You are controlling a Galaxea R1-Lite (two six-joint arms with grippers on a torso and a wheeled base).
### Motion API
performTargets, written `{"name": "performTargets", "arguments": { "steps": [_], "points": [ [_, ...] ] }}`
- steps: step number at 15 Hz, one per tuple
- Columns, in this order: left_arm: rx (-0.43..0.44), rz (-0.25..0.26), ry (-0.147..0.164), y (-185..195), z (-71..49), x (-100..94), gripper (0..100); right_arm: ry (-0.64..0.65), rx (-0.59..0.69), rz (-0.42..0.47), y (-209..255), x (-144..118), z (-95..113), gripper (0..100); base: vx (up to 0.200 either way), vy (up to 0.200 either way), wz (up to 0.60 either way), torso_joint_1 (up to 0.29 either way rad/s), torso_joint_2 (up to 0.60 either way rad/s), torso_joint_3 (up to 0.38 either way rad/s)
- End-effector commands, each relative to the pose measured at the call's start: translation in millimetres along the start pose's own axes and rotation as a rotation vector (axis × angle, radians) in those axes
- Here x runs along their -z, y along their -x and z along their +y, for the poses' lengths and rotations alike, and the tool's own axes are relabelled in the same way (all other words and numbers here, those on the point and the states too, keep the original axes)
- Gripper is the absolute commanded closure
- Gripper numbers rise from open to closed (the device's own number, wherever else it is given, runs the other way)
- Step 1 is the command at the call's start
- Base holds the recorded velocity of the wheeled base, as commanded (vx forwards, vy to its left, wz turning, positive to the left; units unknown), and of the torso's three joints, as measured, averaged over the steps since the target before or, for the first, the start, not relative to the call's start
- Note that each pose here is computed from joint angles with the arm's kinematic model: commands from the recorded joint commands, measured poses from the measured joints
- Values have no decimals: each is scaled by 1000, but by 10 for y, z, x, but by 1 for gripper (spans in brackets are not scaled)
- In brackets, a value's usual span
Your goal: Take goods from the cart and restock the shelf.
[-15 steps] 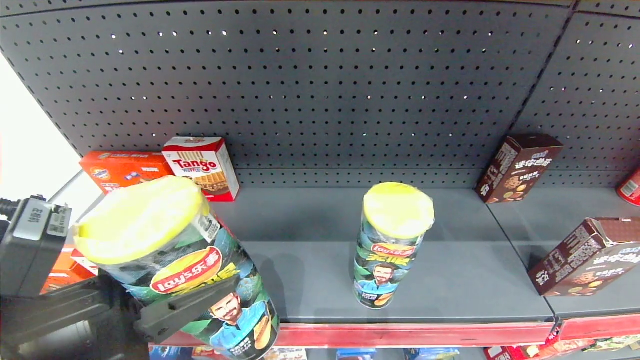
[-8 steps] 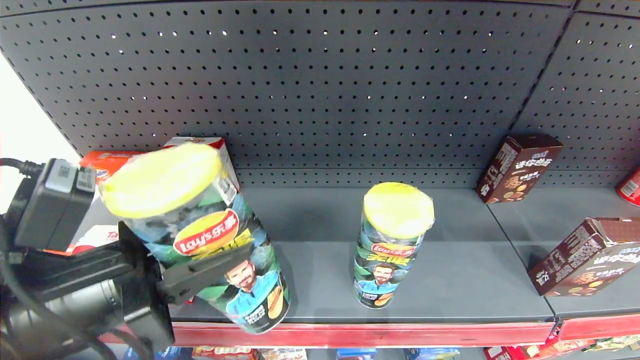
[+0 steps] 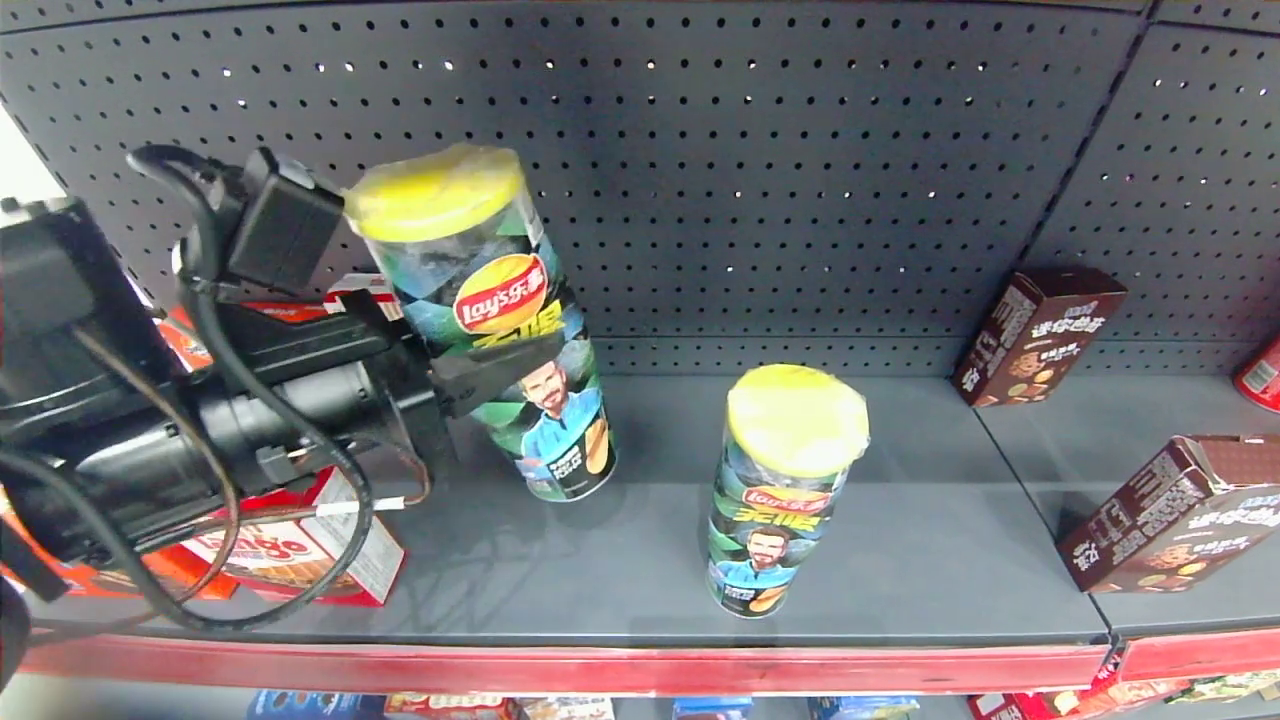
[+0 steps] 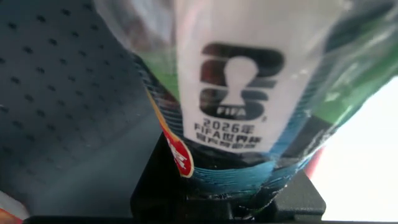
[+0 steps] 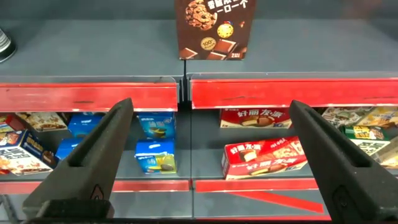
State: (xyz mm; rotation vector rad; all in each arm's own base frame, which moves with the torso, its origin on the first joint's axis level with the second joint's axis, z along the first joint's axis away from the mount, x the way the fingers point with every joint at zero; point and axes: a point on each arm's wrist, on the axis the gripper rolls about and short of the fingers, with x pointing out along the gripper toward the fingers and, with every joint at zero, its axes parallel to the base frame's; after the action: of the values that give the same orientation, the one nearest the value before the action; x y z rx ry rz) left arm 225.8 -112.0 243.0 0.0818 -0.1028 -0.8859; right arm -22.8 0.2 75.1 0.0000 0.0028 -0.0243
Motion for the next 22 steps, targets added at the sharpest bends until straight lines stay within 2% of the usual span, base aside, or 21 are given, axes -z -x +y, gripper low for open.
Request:
{"name": "performTargets", "arguments": {
  "steps": [1, 3, 5, 7, 10, 12, 15, 16, 17, 18, 21, 22],
  "points": [
    [-3, 33, -22, -458, 242, 133, 100, 0, 0, 0, 0, 0, 0, 0, 0, 0, 0, 0, 0, 0],
    [13, 64, -13, -685, 321, 113, 100, 0, 0, 0, 0, 0, 0, 0, 0, 0, 0, 0, 0, 0],
    [31, 49, -52, -963, 388, 99, 100, 0, 0, 0, 0, 0, 0, 0, 0, 0, 0, 0, 0, 0],
    [45, 86, -93, -1113, 466, 85, 100, 0, 0, 0, 0, 0, 0, 0, 0, 0, 0, 0, 0, 0],
    [120, 149, -65, -1239, 501, 9, 100, 0, 0, 0, 0, 0, 0, 0, 0, 0, 0, 0, 0, 0],
    [130, 141, -73, -1369, 558, 40, 100, 0, -1, 0, 0, 0, 0, 0, 0, 0, 0, 0, 0, 0],
    [245, 123, -62, -1473, 576, 123, 100, 0, -1, 0, 0, 0, 0, 0, 0, 0, 0, 0, 0, 0],
    [252, 123, -61, -1480, 577, 132, 100, 0, 0, 0, 0, 0, 0, 0, 0, 0, 0, 0, 0, 0],
    [263, 132, -56, -1558, 583, 241, 100, 0, -1, 0, 0, 0, 0, 0, 0, 0, 0, 0, 0, 0],
    [263, 132, -56, -1558, 583, 241, 100, 0, -1, 0, 0, 0, 0, 0, 0, 0, 0, 0, 0, 0],
    [275, 136, -125, -1655, 610, 365, 100, 0, 0, 0, 0, 0, 0, 0, 0, 0, 0, 0, 0, 0],
    [277, 143, -128, -1671, 613, 406, 100, 0, -1, 0, 0, 0, 0, 0, 0, 0, 0, 0, 0, 0]
  ]
}}
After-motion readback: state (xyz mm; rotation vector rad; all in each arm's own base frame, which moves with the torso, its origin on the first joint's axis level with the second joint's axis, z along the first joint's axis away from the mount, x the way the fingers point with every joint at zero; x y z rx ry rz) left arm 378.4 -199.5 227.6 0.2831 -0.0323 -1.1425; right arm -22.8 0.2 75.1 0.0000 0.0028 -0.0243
